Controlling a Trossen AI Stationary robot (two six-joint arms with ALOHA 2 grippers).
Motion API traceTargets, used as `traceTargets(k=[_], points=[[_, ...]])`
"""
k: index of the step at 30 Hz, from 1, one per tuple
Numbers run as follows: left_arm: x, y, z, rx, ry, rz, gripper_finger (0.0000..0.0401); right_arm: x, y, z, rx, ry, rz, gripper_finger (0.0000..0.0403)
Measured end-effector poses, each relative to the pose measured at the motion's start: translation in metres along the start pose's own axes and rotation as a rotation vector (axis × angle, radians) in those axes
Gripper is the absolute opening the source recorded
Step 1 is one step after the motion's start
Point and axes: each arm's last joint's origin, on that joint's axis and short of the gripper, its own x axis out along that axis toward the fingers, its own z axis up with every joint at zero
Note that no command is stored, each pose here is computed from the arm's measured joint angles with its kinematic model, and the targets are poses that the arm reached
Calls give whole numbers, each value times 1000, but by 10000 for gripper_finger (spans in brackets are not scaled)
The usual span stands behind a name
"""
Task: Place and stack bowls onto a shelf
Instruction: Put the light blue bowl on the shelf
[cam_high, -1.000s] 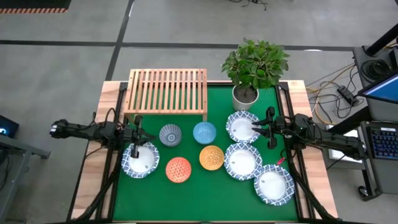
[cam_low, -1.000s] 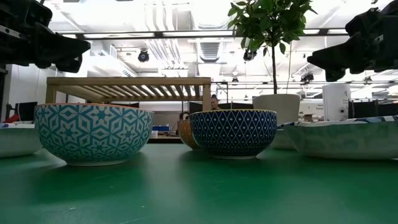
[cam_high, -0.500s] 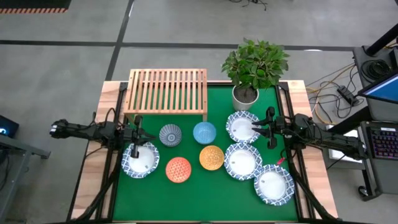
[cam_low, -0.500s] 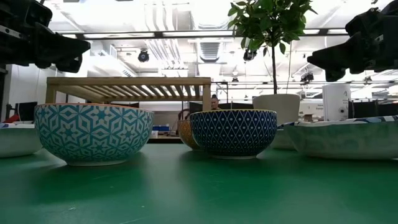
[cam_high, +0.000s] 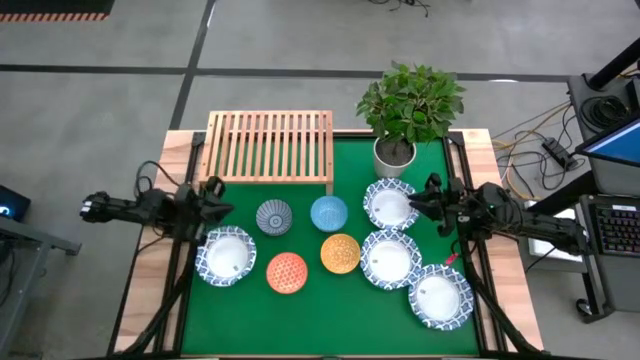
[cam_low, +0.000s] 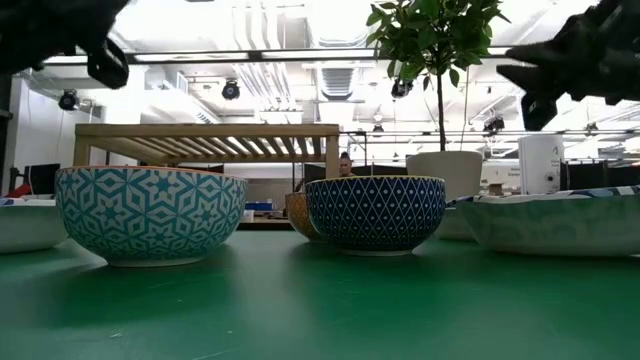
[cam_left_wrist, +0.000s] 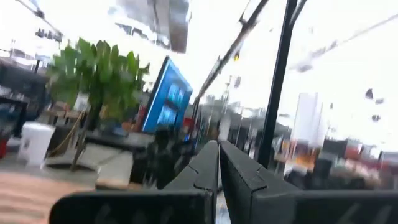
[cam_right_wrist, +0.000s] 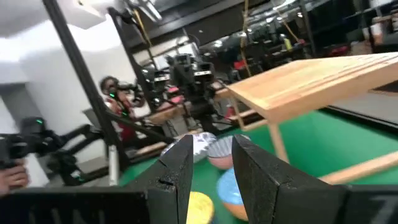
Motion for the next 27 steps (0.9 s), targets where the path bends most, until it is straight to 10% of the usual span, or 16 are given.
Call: traceTargets(k=[17, 27], points=[[10, -8, 33, -57, -259, -47, 0, 11, 24, 32, -43, -87, 150, 100], [58, -19, 63, 139, 121, 27, 0, 67, 34, 62, -118, 161, 90, 100]])
